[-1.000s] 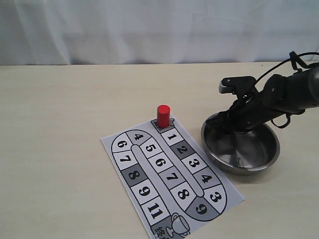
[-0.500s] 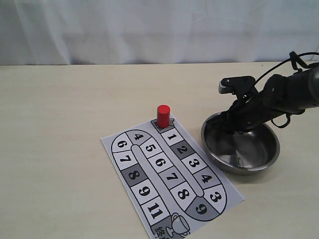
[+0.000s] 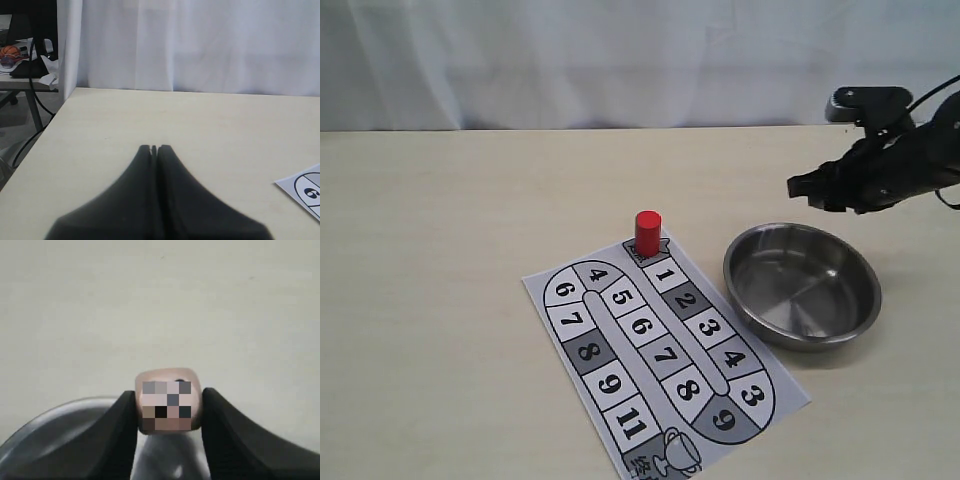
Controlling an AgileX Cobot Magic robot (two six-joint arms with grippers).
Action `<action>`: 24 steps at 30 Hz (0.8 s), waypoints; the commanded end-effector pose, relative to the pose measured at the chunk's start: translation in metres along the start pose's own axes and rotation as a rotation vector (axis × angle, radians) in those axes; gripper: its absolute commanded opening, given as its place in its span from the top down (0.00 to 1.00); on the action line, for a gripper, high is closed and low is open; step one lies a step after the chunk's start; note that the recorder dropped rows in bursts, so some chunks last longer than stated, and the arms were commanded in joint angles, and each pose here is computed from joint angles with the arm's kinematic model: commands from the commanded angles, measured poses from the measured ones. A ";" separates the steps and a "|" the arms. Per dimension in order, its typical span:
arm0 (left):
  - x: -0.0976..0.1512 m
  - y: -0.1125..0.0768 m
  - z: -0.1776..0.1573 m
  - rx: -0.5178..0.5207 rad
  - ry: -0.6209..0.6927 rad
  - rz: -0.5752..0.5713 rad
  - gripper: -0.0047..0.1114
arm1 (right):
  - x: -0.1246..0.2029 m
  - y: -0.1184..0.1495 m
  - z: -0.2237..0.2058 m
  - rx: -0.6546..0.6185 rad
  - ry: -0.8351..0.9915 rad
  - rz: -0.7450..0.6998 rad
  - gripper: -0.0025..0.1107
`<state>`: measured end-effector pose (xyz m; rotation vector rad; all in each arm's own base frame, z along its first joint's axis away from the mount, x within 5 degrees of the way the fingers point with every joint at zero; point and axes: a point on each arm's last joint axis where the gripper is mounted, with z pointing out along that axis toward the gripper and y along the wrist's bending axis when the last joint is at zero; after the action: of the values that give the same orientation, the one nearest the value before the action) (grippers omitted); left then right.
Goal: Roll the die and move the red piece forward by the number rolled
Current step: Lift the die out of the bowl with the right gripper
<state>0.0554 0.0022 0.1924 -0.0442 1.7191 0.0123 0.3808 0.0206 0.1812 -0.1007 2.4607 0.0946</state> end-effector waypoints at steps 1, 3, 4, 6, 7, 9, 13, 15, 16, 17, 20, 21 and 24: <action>0.000 0.000 0.000 0.000 -0.003 -0.004 0.96 | -0.007 -0.032 0.020 0.071 -0.053 0.054 0.94; 0.000 0.000 0.000 0.000 -0.003 -0.004 0.96 | -0.011 -0.040 0.035 0.050 0.032 0.063 0.94; 0.000 0.000 0.000 0.001 -0.007 -0.004 0.96 | -0.014 -0.042 0.040 0.038 0.060 0.065 0.94; 0.000 0.000 0.000 0.001 -0.009 -0.004 0.96 | -0.024 -0.044 0.049 0.024 0.086 0.064 0.94; 0.000 0.000 0.000 0.001 -0.009 -0.004 0.96 | -0.027 -0.045 0.053 0.020 0.089 0.063 0.94; 0.000 0.000 0.000 0.001 -0.009 -0.004 0.96 | -0.033 -0.046 0.060 0.019 0.084 0.060 0.94; 0.000 0.000 0.000 0.001 -0.009 -0.004 0.96 | -0.037 -0.049 0.072 0.022 0.069 0.061 0.94; 0.000 0.000 0.000 0.001 -0.009 -0.004 0.96 | -0.037 -0.047 0.076 -0.002 0.078 0.099 0.94; 0.000 0.000 0.000 0.001 -0.009 -0.004 0.96 | -0.038 -0.043 0.076 -0.034 0.090 0.098 0.93; 0.000 0.000 0.000 0.001 -0.009 -0.004 0.96 | -0.038 -0.038 0.077 -0.094 0.112 0.074 0.90; 0.000 0.000 0.000 0.001 -0.009 -0.004 0.96 | -0.044 -0.018 0.075 -0.334 0.102 0.031 0.73; 0.000 0.000 0.000 0.001 -0.009 -0.004 0.96 | -0.046 -0.014 0.074 -0.382 0.081 0.053 0.64; 0.000 0.000 0.000 0.001 -0.009 -0.004 0.96 | -0.051 -0.012 0.075 -0.373 0.043 0.126 0.41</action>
<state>0.0554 0.0022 0.1924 -0.0442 1.7191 0.0123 0.4635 0.0159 0.1477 -0.1382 2.5248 0.5758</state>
